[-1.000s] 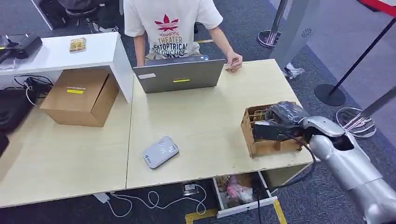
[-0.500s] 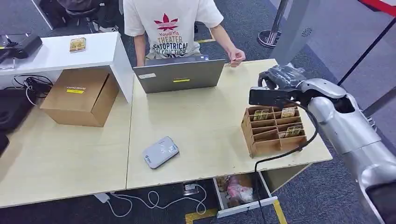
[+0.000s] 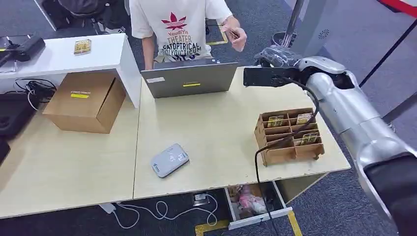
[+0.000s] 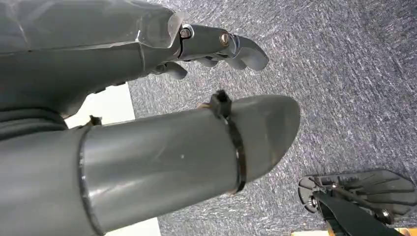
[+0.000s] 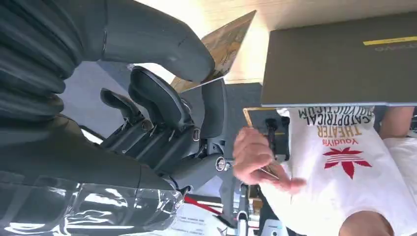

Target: Pass the card to the sensor for recognition and then transmit it.

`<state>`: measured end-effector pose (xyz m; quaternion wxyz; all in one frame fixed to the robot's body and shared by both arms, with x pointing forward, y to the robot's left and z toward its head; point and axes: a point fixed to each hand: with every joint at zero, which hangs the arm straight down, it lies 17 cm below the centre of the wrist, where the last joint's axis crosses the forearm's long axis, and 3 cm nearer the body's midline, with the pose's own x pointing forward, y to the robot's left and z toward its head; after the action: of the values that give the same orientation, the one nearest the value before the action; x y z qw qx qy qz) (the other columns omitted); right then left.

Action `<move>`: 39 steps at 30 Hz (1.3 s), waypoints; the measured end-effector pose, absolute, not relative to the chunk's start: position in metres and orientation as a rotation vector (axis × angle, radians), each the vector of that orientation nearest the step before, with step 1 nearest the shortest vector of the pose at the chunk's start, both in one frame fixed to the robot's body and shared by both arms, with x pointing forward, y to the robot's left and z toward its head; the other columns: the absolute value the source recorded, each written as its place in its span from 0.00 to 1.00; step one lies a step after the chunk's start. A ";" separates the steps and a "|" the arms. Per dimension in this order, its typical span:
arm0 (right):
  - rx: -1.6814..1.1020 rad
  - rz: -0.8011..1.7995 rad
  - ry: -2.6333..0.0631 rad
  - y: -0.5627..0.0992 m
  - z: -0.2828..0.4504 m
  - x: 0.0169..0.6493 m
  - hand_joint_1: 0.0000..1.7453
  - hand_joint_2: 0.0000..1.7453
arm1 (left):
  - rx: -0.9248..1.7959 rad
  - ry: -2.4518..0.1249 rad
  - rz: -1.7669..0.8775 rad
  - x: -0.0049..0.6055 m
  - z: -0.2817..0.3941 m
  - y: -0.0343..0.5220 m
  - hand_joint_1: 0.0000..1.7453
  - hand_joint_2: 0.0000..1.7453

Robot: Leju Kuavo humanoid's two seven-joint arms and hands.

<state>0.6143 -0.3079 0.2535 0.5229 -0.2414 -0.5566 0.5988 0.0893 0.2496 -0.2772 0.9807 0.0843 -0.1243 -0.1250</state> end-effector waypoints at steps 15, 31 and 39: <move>-0.541 1.394 -1.352 -0.264 0.273 0.633 1.00 1.00 | 0.170 -0.230 -0.272 0.089 -0.278 0.250 0.00 0.00; -0.476 1.404 -1.368 -0.189 0.280 0.639 1.00 1.00 | 0.182 -0.211 -0.242 0.083 -0.279 0.253 0.00 0.00; -0.492 1.406 -1.352 -0.188 0.278 0.640 0.00 1.00 | 0.182 -0.211 -0.243 0.082 -0.279 0.253 0.00 0.00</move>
<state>0.6404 -0.1879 0.2778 0.5354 -0.2065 -0.5676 0.5903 0.0816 0.2527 -0.2787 0.9830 0.0903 -0.1050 -0.1206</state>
